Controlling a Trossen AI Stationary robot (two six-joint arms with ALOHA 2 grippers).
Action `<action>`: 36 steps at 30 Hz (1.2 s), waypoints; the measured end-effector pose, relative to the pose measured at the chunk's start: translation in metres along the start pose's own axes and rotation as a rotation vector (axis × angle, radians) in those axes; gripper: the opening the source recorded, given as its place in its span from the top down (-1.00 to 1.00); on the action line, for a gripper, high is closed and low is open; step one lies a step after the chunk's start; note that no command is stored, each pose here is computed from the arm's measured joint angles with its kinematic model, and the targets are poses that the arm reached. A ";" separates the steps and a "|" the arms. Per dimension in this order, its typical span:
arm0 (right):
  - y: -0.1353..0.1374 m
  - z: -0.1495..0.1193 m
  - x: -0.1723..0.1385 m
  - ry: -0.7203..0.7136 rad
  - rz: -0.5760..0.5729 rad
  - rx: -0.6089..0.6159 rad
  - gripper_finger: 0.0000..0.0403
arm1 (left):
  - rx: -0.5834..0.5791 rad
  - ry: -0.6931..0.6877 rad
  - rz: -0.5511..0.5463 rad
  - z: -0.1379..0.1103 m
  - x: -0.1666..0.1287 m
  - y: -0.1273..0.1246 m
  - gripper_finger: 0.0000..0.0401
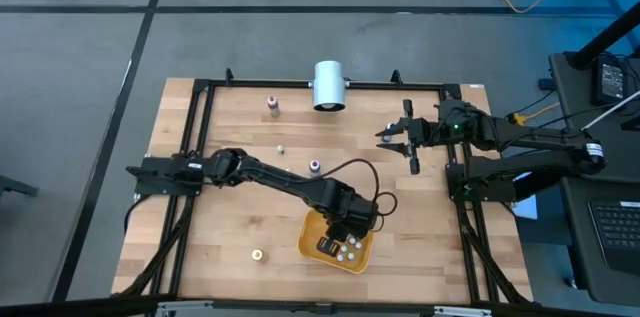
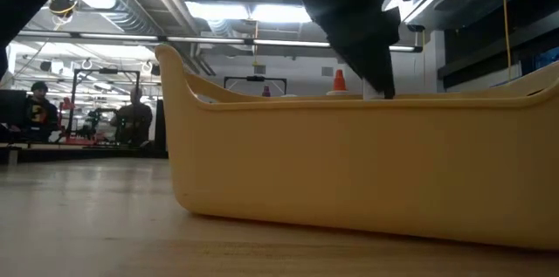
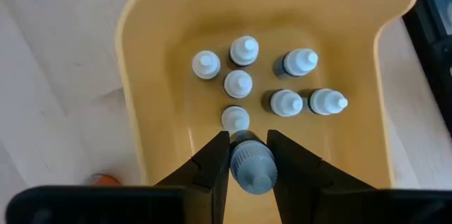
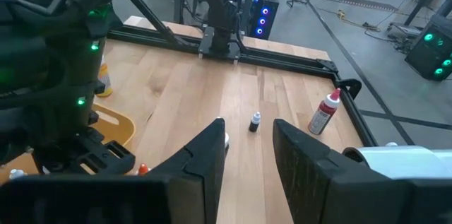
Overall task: Pick & Place food coloring
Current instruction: Put the small black food coloring bottle into the yellow container
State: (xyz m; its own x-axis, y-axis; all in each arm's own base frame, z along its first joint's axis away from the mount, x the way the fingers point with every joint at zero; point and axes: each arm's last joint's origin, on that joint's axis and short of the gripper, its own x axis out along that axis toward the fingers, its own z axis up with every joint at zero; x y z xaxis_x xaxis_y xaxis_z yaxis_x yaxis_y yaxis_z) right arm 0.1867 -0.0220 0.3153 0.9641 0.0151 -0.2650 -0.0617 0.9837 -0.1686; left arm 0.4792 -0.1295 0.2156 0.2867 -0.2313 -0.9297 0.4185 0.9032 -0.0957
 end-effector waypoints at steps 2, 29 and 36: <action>0.000 0.000 0.000 0.000 0.000 0.000 0.39 | 0.010 0.000 0.005 0.000 0.000 0.000 0.57; 0.000 0.000 0.000 0.000 0.000 0.000 0.39 | 0.004 0.003 0.073 -0.014 0.034 0.015 0.57; 0.000 0.000 0.000 0.001 0.000 0.000 0.39 | 0.007 0.023 0.088 -0.019 0.040 0.016 0.57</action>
State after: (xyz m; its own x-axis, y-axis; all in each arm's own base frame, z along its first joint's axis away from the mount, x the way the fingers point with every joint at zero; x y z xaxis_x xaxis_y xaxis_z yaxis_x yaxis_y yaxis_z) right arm 0.1867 -0.0219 0.3152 0.9639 0.0153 -0.2658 -0.0621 0.9837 -0.1685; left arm 0.4806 -0.1178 0.1698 0.3023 -0.1428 -0.9425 0.3984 0.9172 -0.0112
